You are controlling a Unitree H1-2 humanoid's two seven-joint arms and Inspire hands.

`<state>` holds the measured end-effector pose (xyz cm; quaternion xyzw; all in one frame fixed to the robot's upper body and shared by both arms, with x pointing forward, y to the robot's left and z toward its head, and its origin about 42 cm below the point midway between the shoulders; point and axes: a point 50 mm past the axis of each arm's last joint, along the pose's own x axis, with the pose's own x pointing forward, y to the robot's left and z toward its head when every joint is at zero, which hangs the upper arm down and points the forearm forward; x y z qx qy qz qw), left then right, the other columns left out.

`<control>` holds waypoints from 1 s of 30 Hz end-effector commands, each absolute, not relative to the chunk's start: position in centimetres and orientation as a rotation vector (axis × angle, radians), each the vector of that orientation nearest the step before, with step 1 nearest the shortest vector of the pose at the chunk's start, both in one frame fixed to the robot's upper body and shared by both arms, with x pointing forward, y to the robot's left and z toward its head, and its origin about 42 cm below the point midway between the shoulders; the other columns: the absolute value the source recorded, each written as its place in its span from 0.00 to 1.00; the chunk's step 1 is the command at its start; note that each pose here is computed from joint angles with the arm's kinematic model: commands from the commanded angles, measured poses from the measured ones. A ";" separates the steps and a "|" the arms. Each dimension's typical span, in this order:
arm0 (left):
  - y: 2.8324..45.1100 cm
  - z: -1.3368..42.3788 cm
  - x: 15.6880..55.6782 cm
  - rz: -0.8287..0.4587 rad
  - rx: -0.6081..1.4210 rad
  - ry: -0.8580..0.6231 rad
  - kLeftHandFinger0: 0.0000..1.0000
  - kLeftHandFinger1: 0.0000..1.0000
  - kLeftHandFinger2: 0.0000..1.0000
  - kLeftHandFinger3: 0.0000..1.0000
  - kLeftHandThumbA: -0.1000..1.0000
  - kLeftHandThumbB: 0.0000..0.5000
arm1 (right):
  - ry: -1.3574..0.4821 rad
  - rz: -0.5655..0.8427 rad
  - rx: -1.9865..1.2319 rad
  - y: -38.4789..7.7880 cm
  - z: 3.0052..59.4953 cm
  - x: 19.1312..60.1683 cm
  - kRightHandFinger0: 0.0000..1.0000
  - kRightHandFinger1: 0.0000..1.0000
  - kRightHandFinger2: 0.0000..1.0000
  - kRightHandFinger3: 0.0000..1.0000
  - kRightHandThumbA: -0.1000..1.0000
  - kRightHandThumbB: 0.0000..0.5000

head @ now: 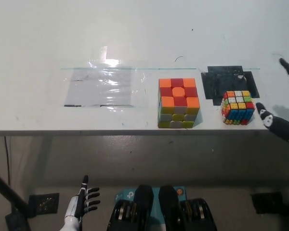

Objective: The robot uses its right hand to pick up the small cube kept on the middle on the desk and place it on the bigger cube kept next to it

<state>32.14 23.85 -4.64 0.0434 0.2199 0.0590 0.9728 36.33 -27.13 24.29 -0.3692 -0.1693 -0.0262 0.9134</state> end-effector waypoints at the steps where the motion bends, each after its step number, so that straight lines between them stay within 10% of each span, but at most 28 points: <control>1: 24.3 -3.7 33.4 0.118 0.111 0.398 0.78 0.70 0.78 0.78 1.00 0.46 | -0.381 -0.020 -0.793 -26.3 25.2 37.8 1.00 1.00 1.00 1.00 0.71 0.87; 30: 24.1 -3.2 34.2 0.111 0.131 0.365 0.67 0.61 0.68 0.63 1.00 0.46 | -0.318 0.116 -0.867 -20.5 21.7 43.0 1.00 1.00 1.00 1.00 0.76 0.88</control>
